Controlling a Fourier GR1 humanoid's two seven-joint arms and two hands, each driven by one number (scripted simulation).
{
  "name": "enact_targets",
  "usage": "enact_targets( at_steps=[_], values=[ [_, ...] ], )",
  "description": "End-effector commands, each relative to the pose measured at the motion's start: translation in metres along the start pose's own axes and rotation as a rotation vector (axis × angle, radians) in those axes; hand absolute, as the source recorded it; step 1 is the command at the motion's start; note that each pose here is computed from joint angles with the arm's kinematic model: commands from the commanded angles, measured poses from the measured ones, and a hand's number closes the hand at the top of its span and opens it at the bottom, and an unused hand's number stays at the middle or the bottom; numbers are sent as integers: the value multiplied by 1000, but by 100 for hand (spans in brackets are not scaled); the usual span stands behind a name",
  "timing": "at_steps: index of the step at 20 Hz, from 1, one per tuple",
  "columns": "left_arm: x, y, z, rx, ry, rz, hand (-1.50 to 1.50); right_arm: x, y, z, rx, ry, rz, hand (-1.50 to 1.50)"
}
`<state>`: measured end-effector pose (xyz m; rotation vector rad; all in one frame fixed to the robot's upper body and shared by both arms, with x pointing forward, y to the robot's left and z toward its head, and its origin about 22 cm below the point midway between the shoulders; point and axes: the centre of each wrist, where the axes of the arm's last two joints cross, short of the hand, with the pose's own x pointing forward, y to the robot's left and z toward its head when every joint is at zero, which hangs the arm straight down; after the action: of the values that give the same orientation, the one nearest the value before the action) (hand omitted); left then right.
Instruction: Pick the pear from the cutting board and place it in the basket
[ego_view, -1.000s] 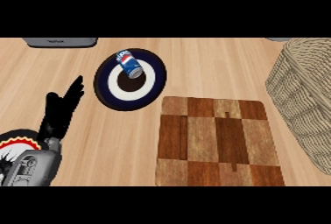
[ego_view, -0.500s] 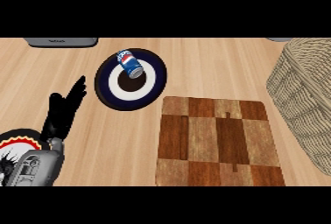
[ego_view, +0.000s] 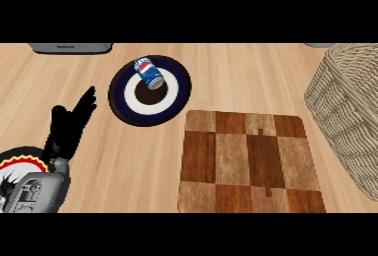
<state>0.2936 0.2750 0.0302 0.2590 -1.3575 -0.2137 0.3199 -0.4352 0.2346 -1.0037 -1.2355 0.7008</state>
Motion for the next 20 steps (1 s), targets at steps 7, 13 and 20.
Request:
enact_targets(
  at_steps=[7, 13, 20],
  values=[
    [-17, -4, -9, 11, 1, -2, 0, -9, 21, -11, -106, -52, -240, -150],
    [-20, 1, -7, 9, 11, 0, 0, -51, 2, 4, -340, -11, -360, -150],
    [1, 9, -2, 19, -4, -11, 0, -106, -34, 25, -432, 170, -498, -150]
  ],
)
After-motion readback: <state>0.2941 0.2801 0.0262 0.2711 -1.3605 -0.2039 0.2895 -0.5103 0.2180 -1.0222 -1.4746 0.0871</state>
